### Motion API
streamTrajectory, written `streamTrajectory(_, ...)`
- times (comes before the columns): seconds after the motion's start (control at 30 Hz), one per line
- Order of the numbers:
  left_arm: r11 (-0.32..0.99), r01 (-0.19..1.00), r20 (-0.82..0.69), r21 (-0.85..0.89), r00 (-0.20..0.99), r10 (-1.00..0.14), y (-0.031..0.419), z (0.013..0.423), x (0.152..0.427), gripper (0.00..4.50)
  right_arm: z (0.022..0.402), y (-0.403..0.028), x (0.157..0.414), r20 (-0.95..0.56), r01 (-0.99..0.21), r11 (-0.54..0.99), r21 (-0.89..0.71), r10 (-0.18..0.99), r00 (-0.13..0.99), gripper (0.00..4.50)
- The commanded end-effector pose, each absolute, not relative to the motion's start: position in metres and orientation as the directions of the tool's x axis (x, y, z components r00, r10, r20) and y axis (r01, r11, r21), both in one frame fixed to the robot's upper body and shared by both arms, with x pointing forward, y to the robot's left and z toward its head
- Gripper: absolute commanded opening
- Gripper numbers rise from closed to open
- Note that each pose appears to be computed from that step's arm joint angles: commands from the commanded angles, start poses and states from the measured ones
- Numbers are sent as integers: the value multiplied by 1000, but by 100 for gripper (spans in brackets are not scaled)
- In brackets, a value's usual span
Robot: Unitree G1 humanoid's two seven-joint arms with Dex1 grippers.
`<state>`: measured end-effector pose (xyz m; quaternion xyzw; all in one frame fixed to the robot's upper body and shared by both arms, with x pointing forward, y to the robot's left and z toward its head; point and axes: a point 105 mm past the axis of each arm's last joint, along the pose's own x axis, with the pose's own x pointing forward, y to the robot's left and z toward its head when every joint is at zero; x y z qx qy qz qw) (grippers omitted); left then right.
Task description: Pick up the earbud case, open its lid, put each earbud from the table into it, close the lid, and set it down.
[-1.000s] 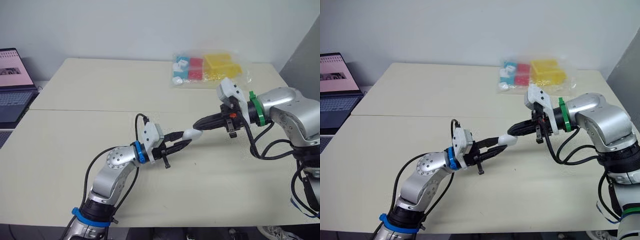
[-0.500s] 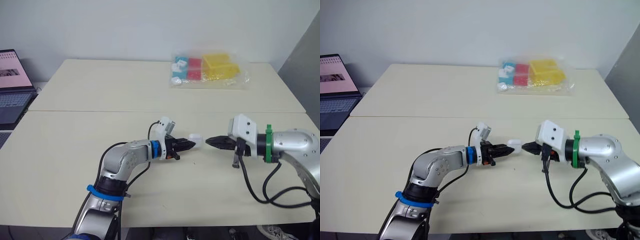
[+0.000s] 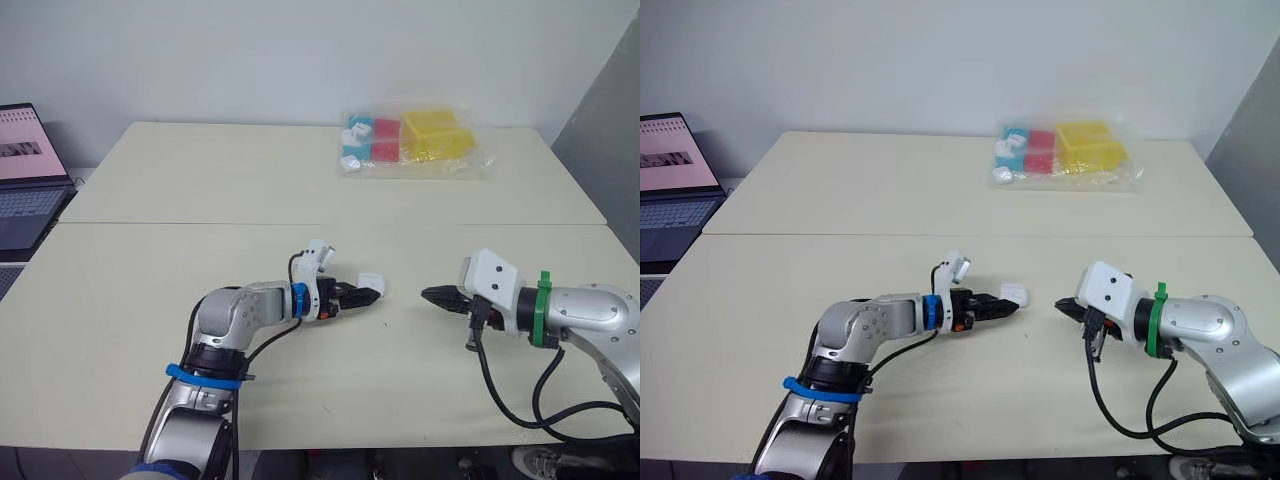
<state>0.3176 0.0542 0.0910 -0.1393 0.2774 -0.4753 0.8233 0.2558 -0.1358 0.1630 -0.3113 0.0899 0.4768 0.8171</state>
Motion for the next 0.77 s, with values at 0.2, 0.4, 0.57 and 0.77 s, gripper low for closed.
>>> streamTrajectory(0.2, 492, 868, -286, -64, 457, -842, 132, 123, 284, 450, 190, -143, 253, -402, -832, 306, -462, 765, 504, 119)
streamTrajectory(0.4, 412, 882, -253, 227, 462, -850, 165, 156, 263, 450, 195, -160, 250, -445, -837, 250, -487, 753, 484, 331)
streamTrajectory(0.57, 396, 847, -392, 355, 519, -759, 191, 148, 247, 450, 197, -179, 247, -506, -857, 187, -480, 740, 444, 446)
streamTrajectory(0.77, 388, 853, -332, 349, 499, -800, 186, 148, 242, 450, 195, -188, 252, -522, -862, 171, -477, 734, 434, 446)
